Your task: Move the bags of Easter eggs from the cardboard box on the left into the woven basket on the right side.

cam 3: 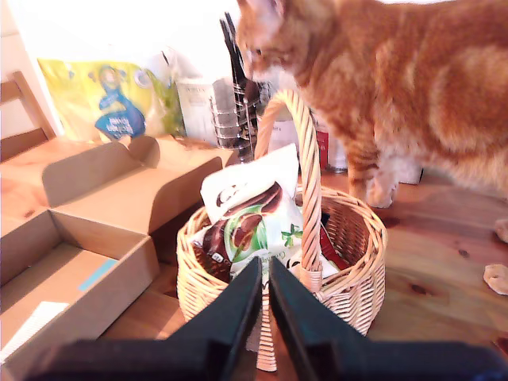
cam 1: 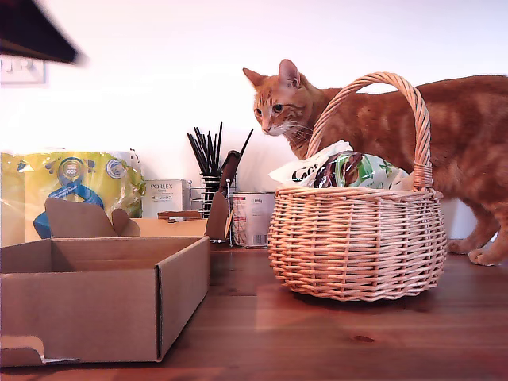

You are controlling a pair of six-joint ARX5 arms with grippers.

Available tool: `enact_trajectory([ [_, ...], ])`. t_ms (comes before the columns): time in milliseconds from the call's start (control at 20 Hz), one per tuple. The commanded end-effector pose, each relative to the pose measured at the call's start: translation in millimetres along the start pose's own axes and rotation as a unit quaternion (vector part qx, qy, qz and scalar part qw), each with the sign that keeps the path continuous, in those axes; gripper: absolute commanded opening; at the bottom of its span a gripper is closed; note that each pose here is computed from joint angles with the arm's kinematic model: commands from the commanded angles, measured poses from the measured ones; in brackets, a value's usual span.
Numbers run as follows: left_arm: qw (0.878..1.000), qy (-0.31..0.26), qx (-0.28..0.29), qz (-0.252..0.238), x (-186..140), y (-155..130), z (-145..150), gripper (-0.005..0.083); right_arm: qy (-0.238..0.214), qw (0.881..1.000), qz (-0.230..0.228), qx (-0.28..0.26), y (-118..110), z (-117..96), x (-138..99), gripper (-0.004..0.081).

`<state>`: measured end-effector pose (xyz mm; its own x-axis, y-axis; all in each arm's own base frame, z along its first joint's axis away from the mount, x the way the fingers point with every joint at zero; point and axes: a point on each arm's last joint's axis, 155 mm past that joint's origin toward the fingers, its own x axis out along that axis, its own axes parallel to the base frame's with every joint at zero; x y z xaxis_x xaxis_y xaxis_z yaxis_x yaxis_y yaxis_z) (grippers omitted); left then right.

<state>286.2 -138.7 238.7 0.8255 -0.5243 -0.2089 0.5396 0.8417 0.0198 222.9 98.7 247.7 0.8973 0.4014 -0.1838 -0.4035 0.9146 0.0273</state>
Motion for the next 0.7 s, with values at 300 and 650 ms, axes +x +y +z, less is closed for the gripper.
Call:
enact_trajectory([
  [300, 0.999, -0.032, -0.038, 0.003, -66.0, -16.4, -2.1, -0.002, -0.01, 1.0, -0.001, -0.011, -0.5, 4.7, -9.3, -0.0012],
  [650, 0.997, 0.037, -0.061, 0.002, -74.7, -21.5, -39.4, -0.002, 0.048, 0.999, -0.003, -0.01, -1.5, -23.7, -10.7, -0.0012],
])
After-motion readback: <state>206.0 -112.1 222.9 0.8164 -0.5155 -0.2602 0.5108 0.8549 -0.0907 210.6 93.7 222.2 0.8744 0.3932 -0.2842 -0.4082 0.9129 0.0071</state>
